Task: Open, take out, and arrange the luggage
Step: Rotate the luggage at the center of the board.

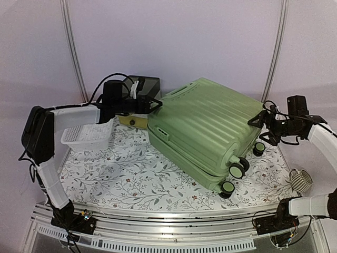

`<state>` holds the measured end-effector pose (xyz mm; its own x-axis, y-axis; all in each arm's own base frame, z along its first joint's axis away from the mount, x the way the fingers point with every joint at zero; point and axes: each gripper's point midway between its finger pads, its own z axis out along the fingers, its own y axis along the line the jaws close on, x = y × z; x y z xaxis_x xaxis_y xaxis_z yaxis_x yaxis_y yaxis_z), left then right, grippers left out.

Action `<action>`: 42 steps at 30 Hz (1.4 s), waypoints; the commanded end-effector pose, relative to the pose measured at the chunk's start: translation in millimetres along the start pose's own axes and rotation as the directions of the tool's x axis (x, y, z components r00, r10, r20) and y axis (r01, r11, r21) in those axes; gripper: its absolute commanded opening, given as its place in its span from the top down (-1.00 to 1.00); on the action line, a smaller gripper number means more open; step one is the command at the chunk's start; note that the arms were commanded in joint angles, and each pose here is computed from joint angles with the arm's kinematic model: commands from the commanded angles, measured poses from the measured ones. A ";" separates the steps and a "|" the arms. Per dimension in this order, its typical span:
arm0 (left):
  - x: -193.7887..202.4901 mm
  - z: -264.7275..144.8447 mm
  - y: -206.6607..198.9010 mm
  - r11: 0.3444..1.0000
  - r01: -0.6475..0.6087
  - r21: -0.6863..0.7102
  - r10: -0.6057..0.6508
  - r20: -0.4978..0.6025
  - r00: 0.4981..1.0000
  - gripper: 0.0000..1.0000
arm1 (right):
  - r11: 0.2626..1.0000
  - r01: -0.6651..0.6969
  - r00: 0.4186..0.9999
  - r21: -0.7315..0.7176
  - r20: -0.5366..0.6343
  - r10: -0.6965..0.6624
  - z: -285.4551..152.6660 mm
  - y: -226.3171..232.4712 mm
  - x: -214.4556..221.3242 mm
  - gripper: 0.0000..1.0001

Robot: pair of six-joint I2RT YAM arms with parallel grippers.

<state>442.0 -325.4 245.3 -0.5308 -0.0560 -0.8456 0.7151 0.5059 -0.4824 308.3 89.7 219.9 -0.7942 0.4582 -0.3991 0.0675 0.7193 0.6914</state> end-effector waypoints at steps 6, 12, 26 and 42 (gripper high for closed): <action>63.5 -6.9 -111.5 0.972 0.038 0.234 0.007 -0.189 0.982 -0.76 | 0.994 0.054 0.998 -0.099 0.031 -0.051 8.5 23.0 -22.8 -0.98; 75.9 -21.1 -157.2 0.968 0.033 0.250 0.019 -0.204 0.979 -0.75 | 0.997 0.055 0.998 -0.050 0.038 -0.054 20.0 14.8 -40.1 -0.98; 107.0 -44.0 -260.3 0.931 0.034 0.364 0.054 -0.231 0.971 -0.75 | 0.978 0.106 0.989 0.181 0.079 -0.122 56.4 -17.4 -107.5 -0.97; 72.1 -70.9 -218.0 0.991 -0.119 0.057 0.123 -0.085 0.989 -0.80 | 0.920 0.162 0.940 0.357 0.227 -0.253 -36.5 -3.5 -106.4 -0.98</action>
<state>213.4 -388.2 309.0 -0.4962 0.0767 -0.8648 0.8085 0.4038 -0.4281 399.2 28.0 264.1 -0.6593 0.3868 -0.6448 0.1377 0.9052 0.4021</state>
